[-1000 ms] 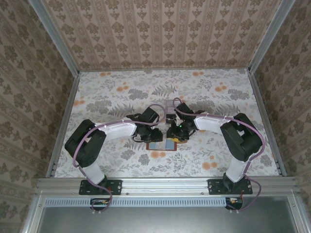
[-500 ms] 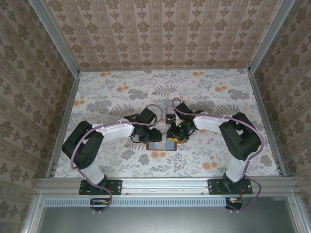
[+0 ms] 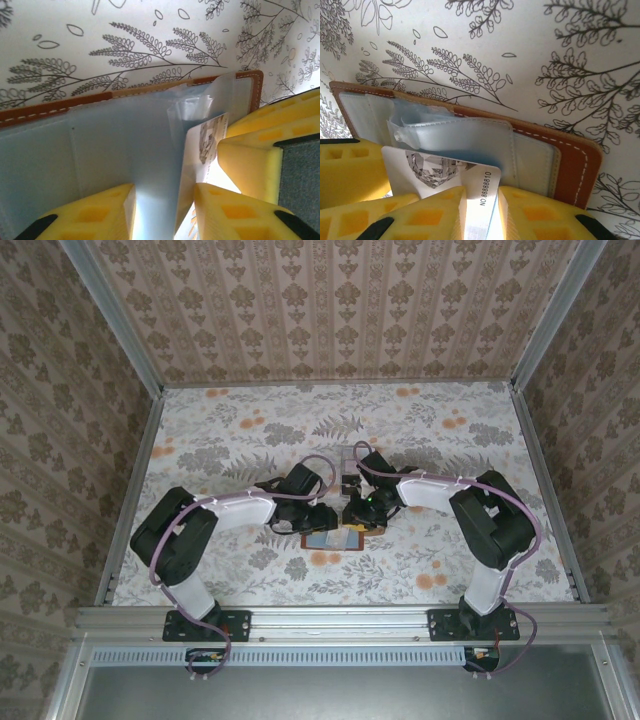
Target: Take the credit cards out of the card holder
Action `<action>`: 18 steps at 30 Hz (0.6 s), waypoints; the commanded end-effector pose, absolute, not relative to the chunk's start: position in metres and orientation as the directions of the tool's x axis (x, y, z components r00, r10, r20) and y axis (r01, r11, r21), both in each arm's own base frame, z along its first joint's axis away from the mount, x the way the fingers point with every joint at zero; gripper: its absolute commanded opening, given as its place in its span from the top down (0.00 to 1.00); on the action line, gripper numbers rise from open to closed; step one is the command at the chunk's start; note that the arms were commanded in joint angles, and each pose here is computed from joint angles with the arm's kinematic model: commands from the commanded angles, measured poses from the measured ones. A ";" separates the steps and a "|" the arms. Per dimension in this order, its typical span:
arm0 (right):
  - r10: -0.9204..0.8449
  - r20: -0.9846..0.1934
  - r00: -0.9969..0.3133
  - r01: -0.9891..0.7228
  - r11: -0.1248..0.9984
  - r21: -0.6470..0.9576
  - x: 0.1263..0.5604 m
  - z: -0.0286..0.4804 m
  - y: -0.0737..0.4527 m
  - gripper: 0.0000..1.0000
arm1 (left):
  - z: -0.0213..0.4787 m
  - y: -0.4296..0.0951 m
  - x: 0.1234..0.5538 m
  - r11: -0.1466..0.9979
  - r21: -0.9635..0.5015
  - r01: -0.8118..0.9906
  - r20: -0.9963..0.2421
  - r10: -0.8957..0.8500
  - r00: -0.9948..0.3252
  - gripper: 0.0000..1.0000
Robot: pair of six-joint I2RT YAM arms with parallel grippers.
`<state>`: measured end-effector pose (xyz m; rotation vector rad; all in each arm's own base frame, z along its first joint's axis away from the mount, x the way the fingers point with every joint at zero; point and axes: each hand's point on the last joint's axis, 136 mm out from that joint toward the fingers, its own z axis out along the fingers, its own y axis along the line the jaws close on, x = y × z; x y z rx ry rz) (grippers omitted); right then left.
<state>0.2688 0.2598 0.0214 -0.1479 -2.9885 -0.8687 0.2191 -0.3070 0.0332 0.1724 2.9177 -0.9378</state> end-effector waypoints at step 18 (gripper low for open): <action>0.079 0.072 -0.994 0.104 0.867 0.488 0.259 0.017 0.253 0.73 | 0.061 -0.301 0.219 0.791 -0.592 0.154 -0.147 0.082 -0.986 0.94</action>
